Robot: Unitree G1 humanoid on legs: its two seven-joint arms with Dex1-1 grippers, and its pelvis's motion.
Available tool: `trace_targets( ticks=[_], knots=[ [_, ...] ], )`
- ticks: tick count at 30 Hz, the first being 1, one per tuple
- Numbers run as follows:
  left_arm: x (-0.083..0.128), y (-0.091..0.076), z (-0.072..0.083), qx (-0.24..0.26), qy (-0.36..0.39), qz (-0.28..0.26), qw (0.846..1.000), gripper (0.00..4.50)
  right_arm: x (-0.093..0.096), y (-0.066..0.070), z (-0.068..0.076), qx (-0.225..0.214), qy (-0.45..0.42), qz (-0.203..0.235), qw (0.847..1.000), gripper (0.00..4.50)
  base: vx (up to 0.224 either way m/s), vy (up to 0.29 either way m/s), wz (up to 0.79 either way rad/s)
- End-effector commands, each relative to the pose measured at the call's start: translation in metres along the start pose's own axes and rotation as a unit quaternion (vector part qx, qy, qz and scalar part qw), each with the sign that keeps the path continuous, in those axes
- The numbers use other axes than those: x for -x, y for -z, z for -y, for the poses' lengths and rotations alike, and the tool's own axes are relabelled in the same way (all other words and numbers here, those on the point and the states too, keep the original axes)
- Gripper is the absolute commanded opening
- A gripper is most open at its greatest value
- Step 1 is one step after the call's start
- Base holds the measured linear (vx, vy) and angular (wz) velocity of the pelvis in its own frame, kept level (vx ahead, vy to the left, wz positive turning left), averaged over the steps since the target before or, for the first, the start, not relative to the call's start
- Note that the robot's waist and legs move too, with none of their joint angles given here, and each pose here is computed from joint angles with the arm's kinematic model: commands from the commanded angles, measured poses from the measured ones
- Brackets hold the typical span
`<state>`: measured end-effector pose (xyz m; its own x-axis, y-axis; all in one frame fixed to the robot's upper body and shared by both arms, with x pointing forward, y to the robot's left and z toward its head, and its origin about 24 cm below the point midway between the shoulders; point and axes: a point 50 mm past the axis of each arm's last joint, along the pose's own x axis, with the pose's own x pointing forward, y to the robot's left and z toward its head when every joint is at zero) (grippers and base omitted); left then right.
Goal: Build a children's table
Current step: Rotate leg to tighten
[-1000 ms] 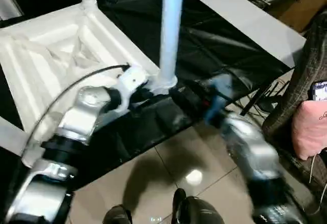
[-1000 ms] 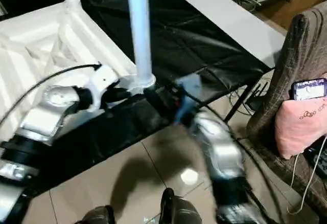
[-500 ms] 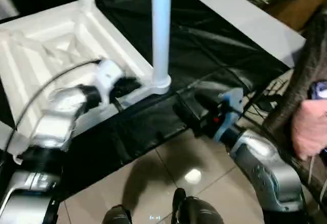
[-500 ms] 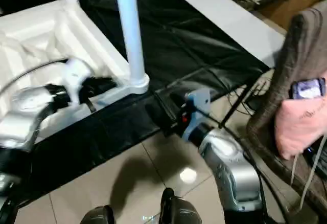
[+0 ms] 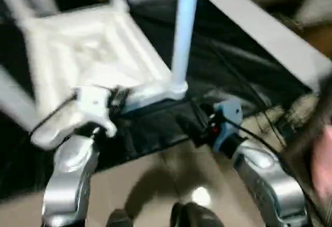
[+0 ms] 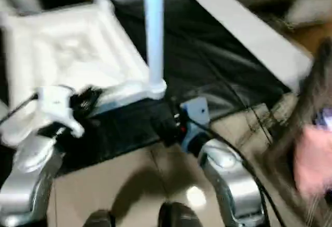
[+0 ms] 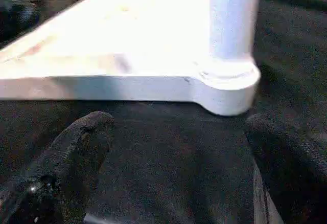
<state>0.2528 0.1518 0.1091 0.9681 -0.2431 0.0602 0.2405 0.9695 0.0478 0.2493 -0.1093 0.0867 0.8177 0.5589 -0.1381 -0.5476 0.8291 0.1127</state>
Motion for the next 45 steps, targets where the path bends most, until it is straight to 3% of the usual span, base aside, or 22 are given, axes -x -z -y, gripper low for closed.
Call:
trace_targets(
  ticks=[1,6,12,18,24,34,36,39,45],
  knots=[
    [0.006,0.011,0.009,-0.021,-0.009,-0.033,0.999,1.07,0.001,0.001,0.0,0.009,0.002,-0.003,1.0,4.5,-0.074,-0.406,0.78],
    [0.012,0.021,0.013,-0.019,-0.036,-0.078,0.996,1.07,0.0,0.003,-0.001,0.04,0.0,-0.012,0.999,4.5,0.197,-0.03,0.83],
    [0.018,0.025,0.006,-0.015,-0.087,-0.092,0.992,1.07,0.001,0.003,-0.002,0.015,0.013,-0.006,1.0,4.5,-0.09,-0.1,0.48],
    [0.03,0.023,0.01,-0.019,-0.058,-0.085,0.995,1.07,0.007,0.009,0.004,0.008,0.048,-0.011,0.999,4.5,-0.022,0.06,-0.05],
    [0.03,0.024,0.001,-0.023,-0.084,-0.09,0.992,1.07,0.012,0.014,0.008,0.005,0.066,-0.017,0.998,4.5,-0.003,0.072,0.02],
    [0.037,0.019,0.002,0.042,-0.088,-0.062,0.993,1.25,0.013,0.009,0.007,-0.001,0.043,0.008,0.999,4.5,-0.013,0.172,0.06],
    [0.035,0.016,0.003,0.037,-0.085,-0.058,0.994,1.25,0.012,0.009,0.007,0.0,0.043,0.006,0.999,4.5,-0.078,0.087,0.02],
    [0.032,0.019,-0.001,-0.01,-0.121,-0.079,0.989,1.25,0.011,0.011,0.007,-0.012,0.044,-0.001,0.999,4.5,-0.075,0.158,-0.25],
    [0.031,0.01,0.003,-0.002,-0.081,-0.044,0.996,1.25,0.014,0.011,0.007,-0.006,0.04,0.006,0.999,4.5,-0.067,0.071,-0.06]
  ],
)
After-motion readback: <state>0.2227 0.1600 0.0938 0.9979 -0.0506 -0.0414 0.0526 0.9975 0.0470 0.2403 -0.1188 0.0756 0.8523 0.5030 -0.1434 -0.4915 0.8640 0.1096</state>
